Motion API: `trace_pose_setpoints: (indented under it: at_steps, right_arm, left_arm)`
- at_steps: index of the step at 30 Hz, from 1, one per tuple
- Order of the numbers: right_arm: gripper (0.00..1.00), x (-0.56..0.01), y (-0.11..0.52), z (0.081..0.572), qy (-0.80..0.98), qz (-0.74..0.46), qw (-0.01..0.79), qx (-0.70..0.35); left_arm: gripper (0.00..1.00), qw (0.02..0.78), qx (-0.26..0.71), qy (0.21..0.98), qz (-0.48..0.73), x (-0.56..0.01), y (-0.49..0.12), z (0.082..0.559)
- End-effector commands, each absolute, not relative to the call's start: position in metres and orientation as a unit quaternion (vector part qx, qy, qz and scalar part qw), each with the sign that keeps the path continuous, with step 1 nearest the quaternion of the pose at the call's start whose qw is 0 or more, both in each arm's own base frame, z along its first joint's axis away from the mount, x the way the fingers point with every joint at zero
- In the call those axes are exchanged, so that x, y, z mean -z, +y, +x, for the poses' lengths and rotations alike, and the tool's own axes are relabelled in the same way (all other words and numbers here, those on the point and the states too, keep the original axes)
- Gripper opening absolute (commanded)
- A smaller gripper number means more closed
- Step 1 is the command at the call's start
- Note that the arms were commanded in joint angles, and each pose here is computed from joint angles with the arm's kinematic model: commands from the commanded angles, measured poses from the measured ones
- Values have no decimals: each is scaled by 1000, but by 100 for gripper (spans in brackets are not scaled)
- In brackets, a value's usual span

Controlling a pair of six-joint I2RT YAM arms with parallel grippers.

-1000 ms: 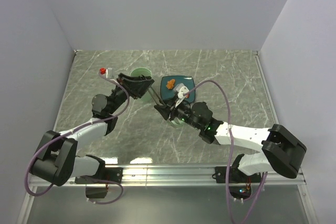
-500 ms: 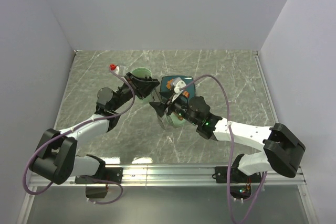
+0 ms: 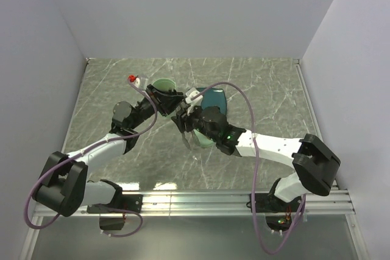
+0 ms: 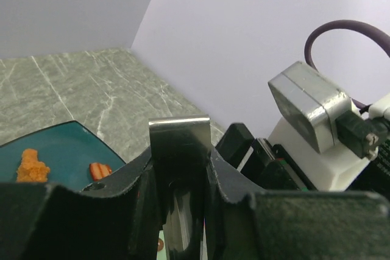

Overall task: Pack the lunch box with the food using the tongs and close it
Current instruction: Pass the clamp from the left arm to the right

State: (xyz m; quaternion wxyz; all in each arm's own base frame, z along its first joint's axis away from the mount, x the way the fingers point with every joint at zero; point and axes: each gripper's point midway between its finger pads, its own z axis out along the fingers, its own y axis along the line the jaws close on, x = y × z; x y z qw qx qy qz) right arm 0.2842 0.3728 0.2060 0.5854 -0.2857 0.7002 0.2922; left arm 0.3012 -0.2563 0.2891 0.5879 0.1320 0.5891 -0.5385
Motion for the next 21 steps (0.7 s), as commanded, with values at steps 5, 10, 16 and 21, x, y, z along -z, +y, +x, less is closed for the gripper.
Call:
trace_pose_setpoints:
  at_steps: [5,10,16,21]
  right_arm:
    - [41,-223,372,289,707,-267,607,-247]
    - [30,-225,374,288,708,-266,612,-230]
    - [27,-224,372,297,710,-259,622,-203]
    - [28,-224,366,310,713,-237,636,-176]
  left_arm:
    - [15,625,531,553,149,-318,-254,297]
    - [17,625,527,555,155,-316,-255,297]
    - [76,633,520,551,158,-316,-253,296]
    - [99,641,488,576,138,-313,-245,302]
